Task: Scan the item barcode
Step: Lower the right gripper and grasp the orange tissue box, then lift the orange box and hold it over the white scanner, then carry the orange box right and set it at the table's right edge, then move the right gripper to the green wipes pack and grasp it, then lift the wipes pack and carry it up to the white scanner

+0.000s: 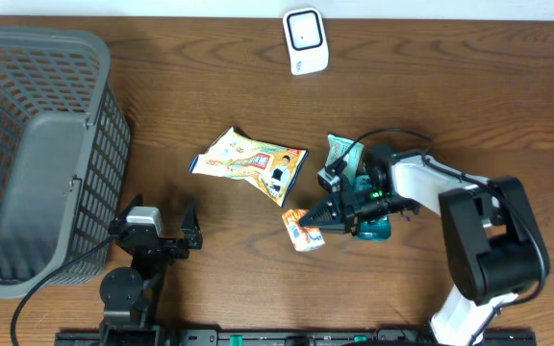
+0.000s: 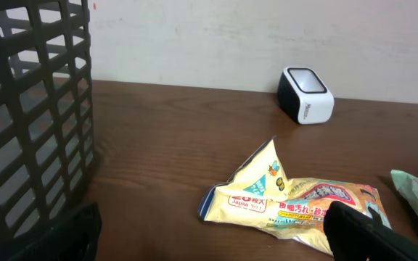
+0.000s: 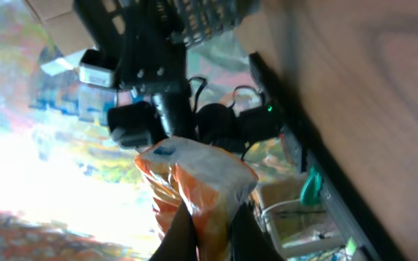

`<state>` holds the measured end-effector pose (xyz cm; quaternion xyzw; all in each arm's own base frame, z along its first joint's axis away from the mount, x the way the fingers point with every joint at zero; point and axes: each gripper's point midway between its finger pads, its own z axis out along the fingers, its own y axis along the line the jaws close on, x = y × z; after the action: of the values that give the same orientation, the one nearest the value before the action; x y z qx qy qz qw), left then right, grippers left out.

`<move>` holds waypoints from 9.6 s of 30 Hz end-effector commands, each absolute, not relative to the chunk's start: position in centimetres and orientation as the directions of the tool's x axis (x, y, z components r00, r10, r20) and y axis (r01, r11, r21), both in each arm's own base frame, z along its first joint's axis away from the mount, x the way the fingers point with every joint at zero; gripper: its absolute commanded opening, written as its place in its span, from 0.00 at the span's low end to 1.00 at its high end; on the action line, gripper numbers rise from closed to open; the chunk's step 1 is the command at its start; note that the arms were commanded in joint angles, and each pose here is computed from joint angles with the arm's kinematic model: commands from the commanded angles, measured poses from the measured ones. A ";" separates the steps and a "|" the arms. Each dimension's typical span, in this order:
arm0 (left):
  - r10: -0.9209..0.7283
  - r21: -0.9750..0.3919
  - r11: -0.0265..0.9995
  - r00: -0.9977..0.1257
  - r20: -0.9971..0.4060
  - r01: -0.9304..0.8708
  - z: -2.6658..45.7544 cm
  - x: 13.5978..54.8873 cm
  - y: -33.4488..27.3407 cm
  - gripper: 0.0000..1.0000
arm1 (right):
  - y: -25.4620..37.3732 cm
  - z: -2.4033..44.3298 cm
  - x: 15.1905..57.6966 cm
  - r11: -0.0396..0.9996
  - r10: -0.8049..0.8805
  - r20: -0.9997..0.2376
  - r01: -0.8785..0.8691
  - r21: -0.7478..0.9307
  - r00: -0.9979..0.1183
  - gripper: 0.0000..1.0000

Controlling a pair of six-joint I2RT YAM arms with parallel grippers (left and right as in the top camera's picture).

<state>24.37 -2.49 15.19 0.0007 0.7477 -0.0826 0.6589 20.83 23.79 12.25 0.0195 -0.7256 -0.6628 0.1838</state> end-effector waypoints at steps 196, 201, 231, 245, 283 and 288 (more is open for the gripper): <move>-0.091 -0.113 0.986 -0.172 -0.981 0.120 13.6 24.3 -2.7 0.98 | 21.0 3.3 36.8 0.999 -0.036 0.239 -0.043 -0.022 -0.970 0.01; -0.091 -0.113 0.986 -0.172 -0.981 0.120 13.6 24.3 -2.7 0.98 | 26.3 11.4 34.6 0.714 -0.480 0.106 -0.318 0.624 -0.871 0.01; -0.092 -0.113 0.986 -0.172 -0.981 0.120 13.6 24.3 -2.7 0.98 | 28.2 24.7 34.9 0.248 -0.298 0.159 0.085 0.965 -0.941 0.01; -0.092 -0.113 0.986 -0.172 -0.981 0.120 13.6 24.3 -2.7 0.98 | 25.8 23.2 32.2 0.455 -0.328 0.106 -0.058 0.889 -0.939 0.01; -0.091 -0.113 0.986 -0.172 -0.981 0.120 13.6 24.3 -2.7 0.98 | 20.0 20.3 53.7 0.940 -0.037 -0.755 -0.279 0.196 -0.655 0.01; -0.091 -0.113 0.986 -0.172 -0.981 0.120 13.6 24.3 -2.7 0.98 | 20.2 22.2 56.6 0.966 -0.006 -0.854 -0.223 0.129 -0.520 0.01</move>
<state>24.37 -2.49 15.19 0.0009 0.7477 -0.0824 0.6589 55.27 20.33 20.60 0.0943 -0.8802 -0.1511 -0.4398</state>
